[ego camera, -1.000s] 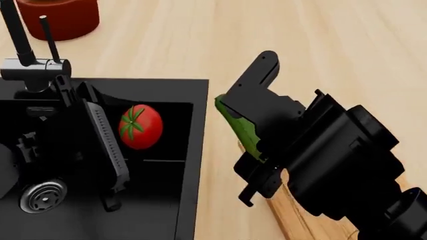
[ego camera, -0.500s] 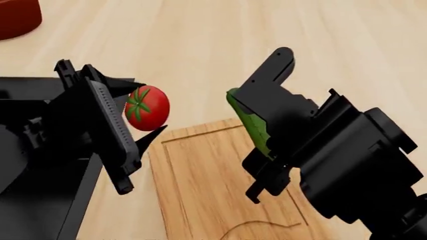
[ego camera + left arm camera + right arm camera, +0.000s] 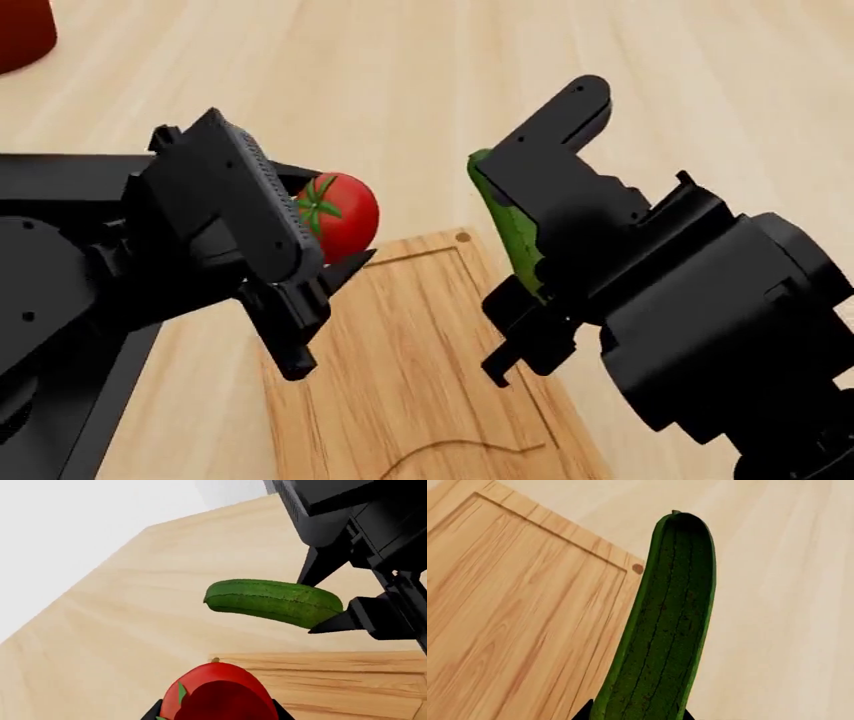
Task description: Pick the vegetables from the sink and place them on the cutting board.
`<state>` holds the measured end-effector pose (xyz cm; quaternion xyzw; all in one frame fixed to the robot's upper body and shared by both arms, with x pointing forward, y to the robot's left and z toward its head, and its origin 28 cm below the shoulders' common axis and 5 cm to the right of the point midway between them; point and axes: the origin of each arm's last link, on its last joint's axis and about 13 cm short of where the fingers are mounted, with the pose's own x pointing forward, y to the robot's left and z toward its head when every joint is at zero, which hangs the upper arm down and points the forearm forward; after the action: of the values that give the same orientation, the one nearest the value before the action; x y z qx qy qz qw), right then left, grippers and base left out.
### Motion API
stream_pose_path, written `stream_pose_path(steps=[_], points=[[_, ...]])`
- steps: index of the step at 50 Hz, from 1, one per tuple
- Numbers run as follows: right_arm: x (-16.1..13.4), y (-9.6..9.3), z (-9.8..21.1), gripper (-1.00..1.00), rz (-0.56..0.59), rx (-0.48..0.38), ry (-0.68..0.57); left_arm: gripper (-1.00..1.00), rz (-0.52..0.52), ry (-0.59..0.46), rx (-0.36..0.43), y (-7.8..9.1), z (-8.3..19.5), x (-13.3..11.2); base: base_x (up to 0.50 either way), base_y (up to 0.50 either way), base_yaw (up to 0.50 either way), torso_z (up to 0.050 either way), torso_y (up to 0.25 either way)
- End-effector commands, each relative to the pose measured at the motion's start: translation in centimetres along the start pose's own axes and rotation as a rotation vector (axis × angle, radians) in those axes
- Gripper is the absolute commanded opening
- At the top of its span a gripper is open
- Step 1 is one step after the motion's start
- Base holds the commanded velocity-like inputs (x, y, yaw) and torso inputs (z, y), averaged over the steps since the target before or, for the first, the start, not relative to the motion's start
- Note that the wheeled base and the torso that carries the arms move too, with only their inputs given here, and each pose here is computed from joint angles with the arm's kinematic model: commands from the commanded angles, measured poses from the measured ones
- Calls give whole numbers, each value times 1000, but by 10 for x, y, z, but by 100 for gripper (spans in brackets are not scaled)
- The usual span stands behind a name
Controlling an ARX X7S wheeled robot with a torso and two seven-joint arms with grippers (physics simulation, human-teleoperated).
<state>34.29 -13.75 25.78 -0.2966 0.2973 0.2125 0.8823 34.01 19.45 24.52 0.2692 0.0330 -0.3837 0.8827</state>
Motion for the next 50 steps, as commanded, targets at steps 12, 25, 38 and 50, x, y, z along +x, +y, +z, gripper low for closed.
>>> stream_pose_path(steps=[12,25,38,50], points=[[-11,1,5,-100,-87,43,-28,-100,-50,198,-160,-11,-14,26,0,0,0,0,0],[-12,-1,4,-100,-99,57,-37,-100,-68,267,-168,-17,-28,27,0,0,0,0,0],[-12,-2,5,-100,-99,61,-44,-100,-92,318,-174,-26,-42,25,0,0,0,0,1],[-13,-3,5,-100,-102,66,-51,-100,-115,357,-172,-32,-50,23,0,0,0,0,1]])
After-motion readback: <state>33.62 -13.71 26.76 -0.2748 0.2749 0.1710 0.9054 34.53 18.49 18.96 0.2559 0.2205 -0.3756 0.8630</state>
